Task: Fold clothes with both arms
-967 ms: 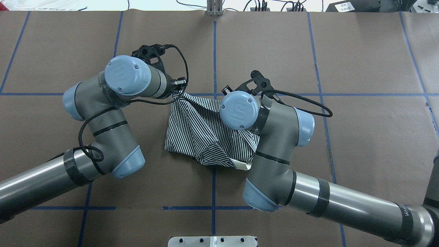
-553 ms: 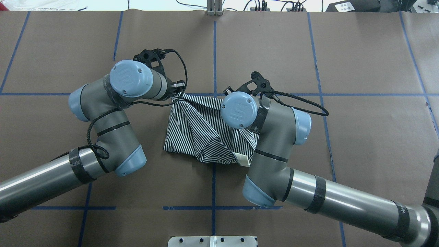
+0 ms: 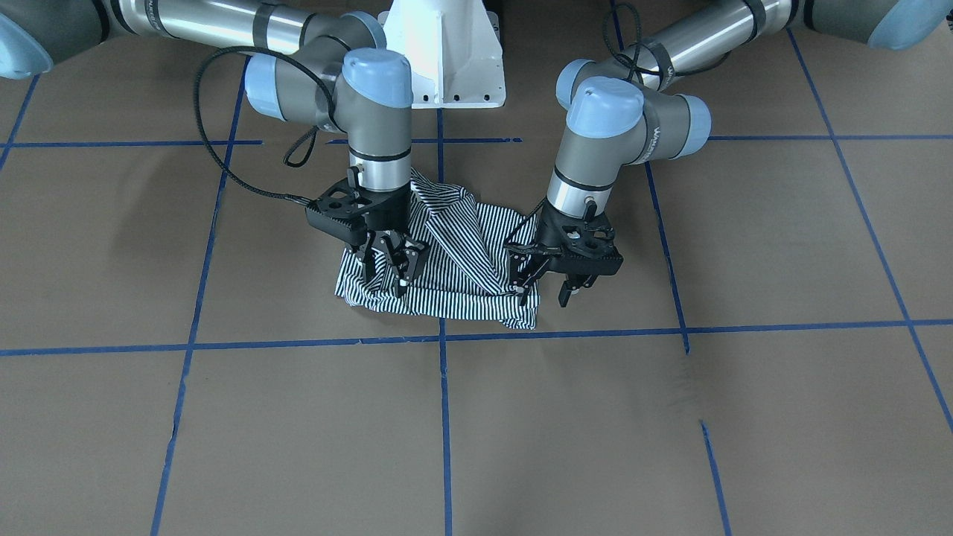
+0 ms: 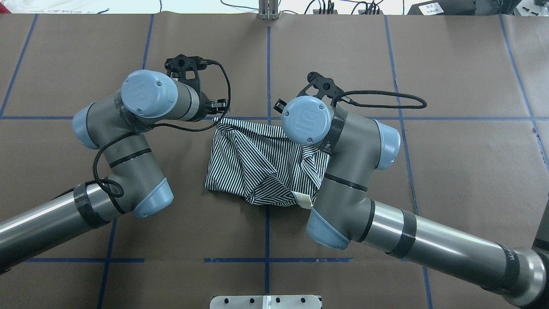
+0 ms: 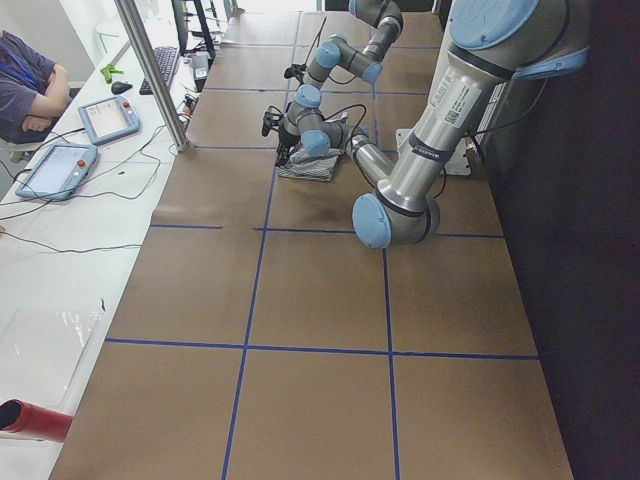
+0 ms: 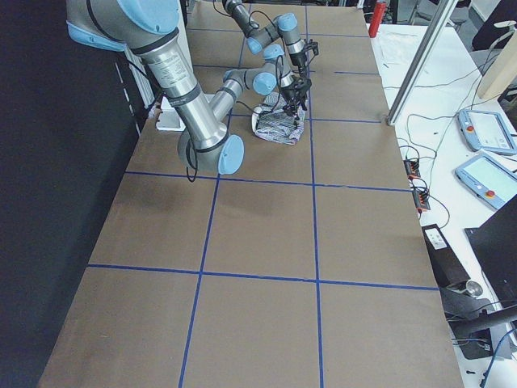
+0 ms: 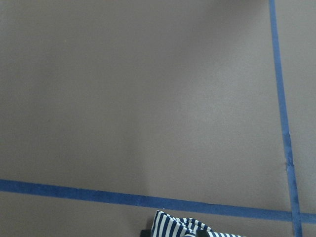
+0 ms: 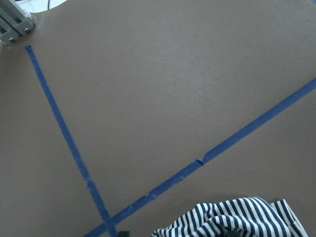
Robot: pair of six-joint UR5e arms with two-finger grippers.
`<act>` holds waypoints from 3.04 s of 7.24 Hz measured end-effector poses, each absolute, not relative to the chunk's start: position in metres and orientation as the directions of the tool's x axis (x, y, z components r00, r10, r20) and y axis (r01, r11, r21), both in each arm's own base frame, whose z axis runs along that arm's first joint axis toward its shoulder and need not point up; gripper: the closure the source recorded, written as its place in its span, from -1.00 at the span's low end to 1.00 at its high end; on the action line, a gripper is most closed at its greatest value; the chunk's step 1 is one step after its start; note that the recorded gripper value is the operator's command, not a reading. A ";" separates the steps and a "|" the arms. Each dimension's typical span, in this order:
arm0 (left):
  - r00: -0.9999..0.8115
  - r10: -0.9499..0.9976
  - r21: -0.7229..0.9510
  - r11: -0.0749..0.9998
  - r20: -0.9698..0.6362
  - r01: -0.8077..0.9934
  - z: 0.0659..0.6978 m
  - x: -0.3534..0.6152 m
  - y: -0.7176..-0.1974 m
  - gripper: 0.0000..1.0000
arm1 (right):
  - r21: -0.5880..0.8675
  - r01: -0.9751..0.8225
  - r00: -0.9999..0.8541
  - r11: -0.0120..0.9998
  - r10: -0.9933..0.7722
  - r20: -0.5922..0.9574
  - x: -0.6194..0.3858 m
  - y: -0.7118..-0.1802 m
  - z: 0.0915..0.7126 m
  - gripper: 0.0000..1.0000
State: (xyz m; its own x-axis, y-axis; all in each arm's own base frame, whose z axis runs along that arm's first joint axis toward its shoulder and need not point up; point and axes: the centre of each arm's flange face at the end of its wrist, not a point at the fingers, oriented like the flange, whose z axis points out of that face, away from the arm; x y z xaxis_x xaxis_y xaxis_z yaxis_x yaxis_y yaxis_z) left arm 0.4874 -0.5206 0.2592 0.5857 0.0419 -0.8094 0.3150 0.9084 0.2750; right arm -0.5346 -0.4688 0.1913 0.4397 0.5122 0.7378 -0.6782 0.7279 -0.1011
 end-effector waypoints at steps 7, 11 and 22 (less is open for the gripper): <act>0.589 0.070 0.292 0.911 -0.805 0.290 0.264 0.478 -0.520 -1.00 | 0.261 -0.310 0.662 0.914 0.011 0.750 -0.520 -0.307 0.174 -1.00; 0.587 0.066 0.288 0.911 -0.807 0.293 0.265 0.476 -0.519 -1.00 | 0.381 -0.170 0.729 0.909 -0.144 0.669 -0.542 -0.290 0.193 -1.00; 0.578 0.069 0.290 0.909 -0.813 0.299 0.270 0.471 -0.515 -1.00 | 0.399 -0.212 0.787 0.892 -0.086 0.610 -0.533 -0.357 0.215 1.00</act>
